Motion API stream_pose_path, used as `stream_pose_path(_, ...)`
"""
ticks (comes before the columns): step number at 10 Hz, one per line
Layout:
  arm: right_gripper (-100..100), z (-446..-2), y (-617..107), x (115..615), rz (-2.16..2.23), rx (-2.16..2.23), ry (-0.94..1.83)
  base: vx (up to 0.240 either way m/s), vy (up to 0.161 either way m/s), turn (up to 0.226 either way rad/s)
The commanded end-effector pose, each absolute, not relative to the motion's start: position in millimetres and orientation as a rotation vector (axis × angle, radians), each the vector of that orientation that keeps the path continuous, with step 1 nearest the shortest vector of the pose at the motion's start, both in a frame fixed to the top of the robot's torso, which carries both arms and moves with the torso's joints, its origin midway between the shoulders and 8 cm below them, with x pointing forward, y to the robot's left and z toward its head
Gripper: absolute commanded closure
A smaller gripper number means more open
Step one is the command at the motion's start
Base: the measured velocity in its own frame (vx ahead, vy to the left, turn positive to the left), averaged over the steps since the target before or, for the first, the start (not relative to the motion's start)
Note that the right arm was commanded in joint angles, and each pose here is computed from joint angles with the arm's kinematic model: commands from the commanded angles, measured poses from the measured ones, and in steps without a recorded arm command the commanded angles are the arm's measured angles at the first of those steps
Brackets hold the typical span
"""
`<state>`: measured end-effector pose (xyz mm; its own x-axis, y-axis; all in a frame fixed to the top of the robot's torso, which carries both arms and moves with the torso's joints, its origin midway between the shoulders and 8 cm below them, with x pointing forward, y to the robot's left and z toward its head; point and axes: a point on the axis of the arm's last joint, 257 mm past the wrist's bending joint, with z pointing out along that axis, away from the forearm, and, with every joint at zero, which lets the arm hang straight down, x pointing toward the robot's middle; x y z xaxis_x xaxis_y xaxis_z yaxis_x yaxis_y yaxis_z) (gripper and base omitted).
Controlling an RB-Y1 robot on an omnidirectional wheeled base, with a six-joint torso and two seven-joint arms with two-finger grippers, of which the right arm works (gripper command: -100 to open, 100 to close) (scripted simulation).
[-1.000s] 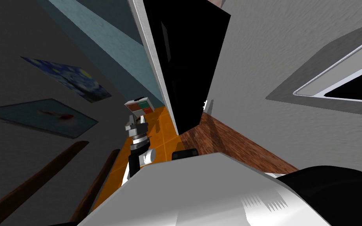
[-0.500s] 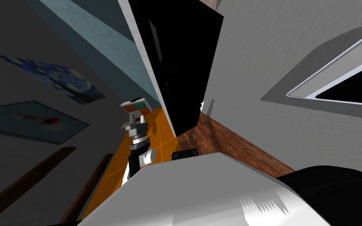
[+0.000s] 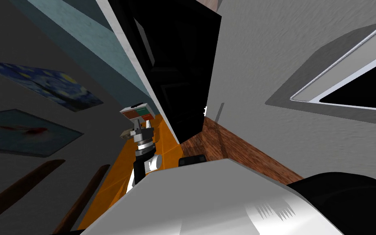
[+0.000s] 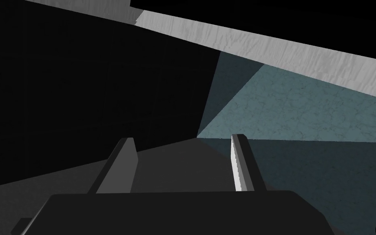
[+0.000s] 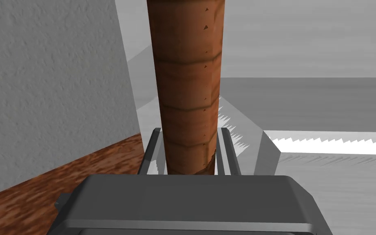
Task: Push the door open
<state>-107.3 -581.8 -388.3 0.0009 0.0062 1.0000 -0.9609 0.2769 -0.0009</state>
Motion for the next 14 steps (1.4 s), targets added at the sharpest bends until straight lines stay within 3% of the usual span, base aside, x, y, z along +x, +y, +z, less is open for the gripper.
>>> stream_pose_path(1,100,-386,-580,-119,0.982,0.964,-1.330,0.039,-0.199,-0.040)
stream_pose_path(14,100,-385,-559,-192,0.825,0.805,-1.401,0.016,-0.179,-0.035)
